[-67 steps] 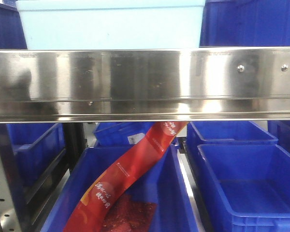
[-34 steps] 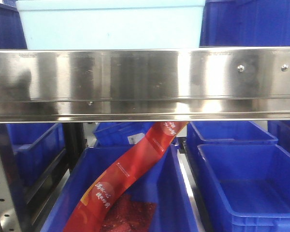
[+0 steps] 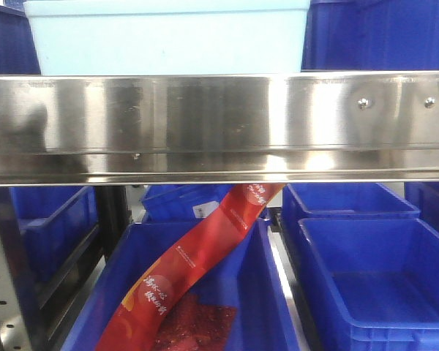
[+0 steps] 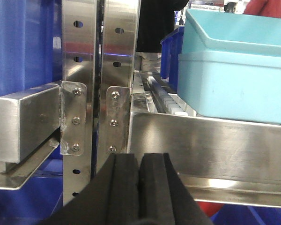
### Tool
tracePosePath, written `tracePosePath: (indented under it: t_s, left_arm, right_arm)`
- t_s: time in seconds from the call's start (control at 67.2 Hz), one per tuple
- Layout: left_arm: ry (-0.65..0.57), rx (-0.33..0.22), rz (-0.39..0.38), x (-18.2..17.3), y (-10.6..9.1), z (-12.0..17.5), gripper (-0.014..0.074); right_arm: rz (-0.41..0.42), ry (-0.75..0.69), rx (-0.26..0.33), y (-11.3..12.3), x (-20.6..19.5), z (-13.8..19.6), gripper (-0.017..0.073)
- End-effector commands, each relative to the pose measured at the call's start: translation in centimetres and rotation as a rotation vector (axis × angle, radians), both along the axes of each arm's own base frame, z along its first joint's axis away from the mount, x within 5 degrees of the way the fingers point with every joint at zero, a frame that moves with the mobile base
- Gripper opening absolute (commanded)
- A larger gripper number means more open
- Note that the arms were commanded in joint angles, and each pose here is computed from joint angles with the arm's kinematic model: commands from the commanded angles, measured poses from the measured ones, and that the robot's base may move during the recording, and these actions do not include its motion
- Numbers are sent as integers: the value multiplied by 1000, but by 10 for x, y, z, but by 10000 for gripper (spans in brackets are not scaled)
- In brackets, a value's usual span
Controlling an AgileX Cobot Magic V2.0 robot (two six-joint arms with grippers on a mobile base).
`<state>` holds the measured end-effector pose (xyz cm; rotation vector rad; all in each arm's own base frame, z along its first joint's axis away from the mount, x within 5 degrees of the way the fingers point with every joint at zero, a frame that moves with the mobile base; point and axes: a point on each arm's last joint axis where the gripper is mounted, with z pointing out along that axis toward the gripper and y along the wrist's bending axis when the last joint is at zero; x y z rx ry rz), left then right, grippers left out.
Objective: Move two blue bins to right shelf middle
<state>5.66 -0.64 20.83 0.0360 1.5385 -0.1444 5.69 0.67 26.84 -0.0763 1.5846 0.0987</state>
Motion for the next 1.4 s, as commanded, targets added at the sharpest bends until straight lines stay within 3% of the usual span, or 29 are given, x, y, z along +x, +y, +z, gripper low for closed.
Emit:
tracePosePath:
  t_s: [0.0, 0.253, 1.384]
  left_arm:
    - [-26, -9, 1, -1, 0, 2, -111]
    - [-26, -9, 1, -1, 0, 2, -111]
    - [-26, -9, 1, -1, 0, 2, -111]
  right_arm:
    - [-37, 4, 1, -2, 1, -15, -159]
    - [-67, -3, 3, -4, -1, -64, -159]
    - [-76, 3, 2, -4, -1, -65, -159]
